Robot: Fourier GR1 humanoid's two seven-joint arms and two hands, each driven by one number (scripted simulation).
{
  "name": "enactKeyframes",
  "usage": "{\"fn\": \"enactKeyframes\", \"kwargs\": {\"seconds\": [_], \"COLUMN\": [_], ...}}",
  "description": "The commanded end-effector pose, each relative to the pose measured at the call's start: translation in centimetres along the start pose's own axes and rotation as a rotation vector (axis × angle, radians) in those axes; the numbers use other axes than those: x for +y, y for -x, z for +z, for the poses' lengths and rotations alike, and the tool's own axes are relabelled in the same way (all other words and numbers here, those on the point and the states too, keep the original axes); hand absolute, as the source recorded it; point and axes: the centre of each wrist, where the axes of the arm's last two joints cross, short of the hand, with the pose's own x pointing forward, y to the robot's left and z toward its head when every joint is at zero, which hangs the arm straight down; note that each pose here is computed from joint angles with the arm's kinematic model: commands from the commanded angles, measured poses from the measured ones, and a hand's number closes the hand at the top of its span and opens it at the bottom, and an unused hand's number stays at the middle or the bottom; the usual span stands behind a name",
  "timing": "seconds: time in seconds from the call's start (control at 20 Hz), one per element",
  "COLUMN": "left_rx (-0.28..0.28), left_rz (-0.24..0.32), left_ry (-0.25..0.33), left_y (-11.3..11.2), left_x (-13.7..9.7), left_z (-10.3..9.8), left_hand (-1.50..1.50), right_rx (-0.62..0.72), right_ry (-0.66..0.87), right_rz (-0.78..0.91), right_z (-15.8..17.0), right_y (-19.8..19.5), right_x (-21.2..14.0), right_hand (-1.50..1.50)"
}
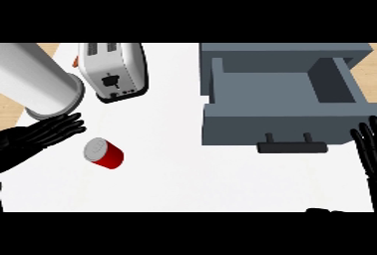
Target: Pick up the can, place it into the drawer and close the drawer
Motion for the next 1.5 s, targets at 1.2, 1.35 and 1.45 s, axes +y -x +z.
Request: {"fn": "enactKeyframes", "kwargs": {"seconds": [1.2,1.35,1.45], "left_rx": [0.064,0.066,0.079], "left_rz": [-0.018,-0.002,-0.010], "left_ry": [-0.048,-0.081,-0.072], "left_y": [8.3,9.1,10.7], "left_x": [1.8,2.4,1.1], "left_z": [0.8,1.2,0.7], "left_hand": [-1.50,-1.50,-1.50], "right_rx": [-0.031,-0.005,-0.011], "right_ry": [-0.014,-0.018,-0.016], "right_rz": [-0.003,-0.011,0.003], "right_z": [-0.7,1.0,1.0], "right_y": [1.4,1.8,2.4], "right_x": [-0.7,0.2,0.7], "right_hand": [-1.50,-1.50,-1.50]}}
